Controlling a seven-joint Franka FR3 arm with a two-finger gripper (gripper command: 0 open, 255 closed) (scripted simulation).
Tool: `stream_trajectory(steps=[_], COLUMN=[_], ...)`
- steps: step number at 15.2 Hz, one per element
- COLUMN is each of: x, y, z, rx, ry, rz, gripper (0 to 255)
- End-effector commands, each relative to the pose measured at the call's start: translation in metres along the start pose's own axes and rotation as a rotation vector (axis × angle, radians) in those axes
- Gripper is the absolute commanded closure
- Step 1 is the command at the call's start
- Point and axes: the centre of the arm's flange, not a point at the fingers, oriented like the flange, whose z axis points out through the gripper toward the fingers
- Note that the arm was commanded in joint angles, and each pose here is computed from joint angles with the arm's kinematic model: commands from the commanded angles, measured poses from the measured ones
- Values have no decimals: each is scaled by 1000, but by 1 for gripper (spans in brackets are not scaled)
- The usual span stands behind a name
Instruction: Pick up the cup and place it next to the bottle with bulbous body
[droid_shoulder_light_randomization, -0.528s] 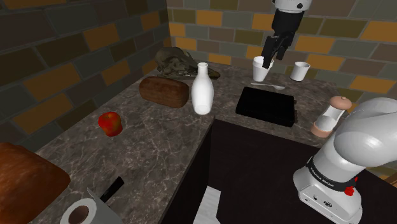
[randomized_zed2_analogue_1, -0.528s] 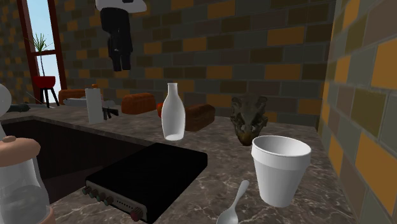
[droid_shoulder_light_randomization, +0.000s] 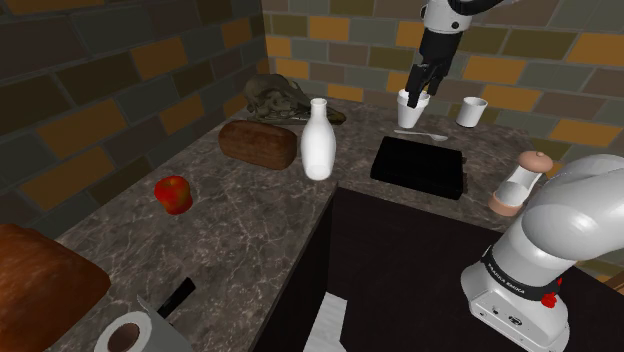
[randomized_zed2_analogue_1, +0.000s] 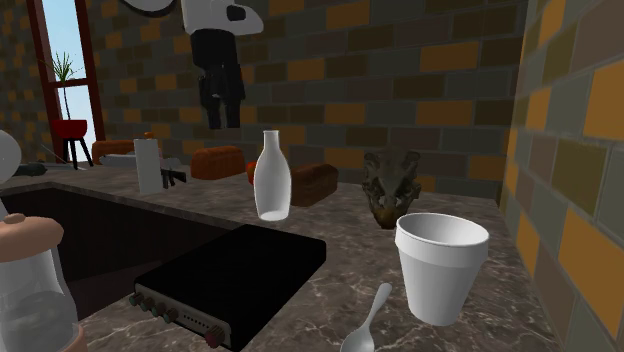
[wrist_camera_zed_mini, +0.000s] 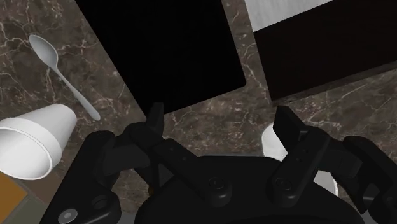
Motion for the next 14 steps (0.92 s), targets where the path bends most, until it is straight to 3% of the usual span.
stream_trajectory(steps=[1,14], x=[12,92], y=[18,139], z=[14,91], rx=[-9,-59], ry=[5,28], rz=[1,16], gripper=[0,0])
